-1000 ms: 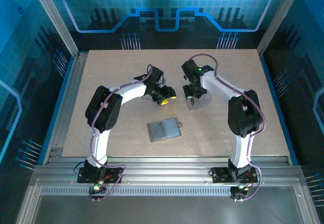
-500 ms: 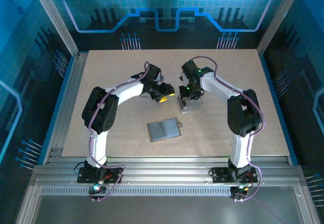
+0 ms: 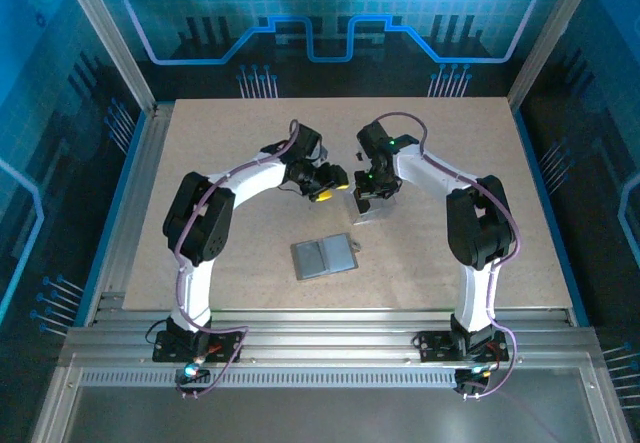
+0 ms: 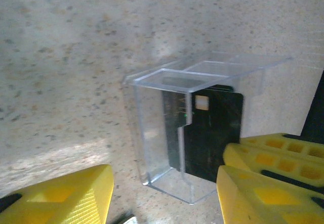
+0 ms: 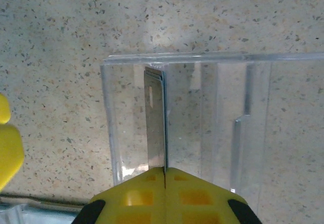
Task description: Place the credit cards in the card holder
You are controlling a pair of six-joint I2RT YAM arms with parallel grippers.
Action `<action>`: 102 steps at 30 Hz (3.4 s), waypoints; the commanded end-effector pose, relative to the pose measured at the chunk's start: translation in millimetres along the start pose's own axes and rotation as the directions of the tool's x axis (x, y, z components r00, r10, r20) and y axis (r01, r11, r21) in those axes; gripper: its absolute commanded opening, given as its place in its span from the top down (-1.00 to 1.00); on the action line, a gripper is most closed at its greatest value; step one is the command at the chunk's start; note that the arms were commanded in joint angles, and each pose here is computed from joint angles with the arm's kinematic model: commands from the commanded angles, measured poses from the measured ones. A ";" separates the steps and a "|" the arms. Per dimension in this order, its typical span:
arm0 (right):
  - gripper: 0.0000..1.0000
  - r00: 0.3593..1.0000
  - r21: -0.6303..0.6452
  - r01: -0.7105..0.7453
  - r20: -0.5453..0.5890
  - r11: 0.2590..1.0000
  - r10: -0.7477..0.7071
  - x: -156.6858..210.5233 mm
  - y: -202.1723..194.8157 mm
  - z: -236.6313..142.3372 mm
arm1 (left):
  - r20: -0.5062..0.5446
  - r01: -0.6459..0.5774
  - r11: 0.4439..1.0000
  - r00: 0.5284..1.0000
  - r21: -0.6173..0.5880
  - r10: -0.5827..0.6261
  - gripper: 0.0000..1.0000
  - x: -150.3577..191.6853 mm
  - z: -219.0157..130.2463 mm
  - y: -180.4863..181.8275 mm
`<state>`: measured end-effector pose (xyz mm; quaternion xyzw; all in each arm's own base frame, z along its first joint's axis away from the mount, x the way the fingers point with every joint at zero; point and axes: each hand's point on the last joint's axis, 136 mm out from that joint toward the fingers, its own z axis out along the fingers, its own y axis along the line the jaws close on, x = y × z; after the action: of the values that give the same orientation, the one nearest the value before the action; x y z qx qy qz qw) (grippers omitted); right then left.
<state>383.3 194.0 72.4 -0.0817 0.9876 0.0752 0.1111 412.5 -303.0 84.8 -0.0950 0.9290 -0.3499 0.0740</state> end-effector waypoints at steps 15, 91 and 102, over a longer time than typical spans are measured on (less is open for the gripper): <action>1.00 0.997 -0.064 -0.071 -0.038 0.995 0.068 11.0 -15.5 -0.5 | -0.049 -0.109 0.990 0.993 -0.088 0.105 -0.22 6.1 35.4 -3.4; 0.07 0.982 0.028 0.058 -0.179 0.998 -0.052 44.3 -9.7 42.0 | -0.030 0.094 0.995 0.995 -0.017 -0.095 0.08 8.2 38.7 33.7; 0.01 0.959 0.144 0.183 -0.242 0.973 -0.145 53.3 -10.9 53.2 | -0.038 0.132 0.991 0.991 0.026 -0.131 0.16 6.4 35.5 33.4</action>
<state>387.8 202.2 63.8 -0.1229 0.9844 0.0601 0.1103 416.5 -313.9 33.5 -0.1141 0.9191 -0.3726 0.0578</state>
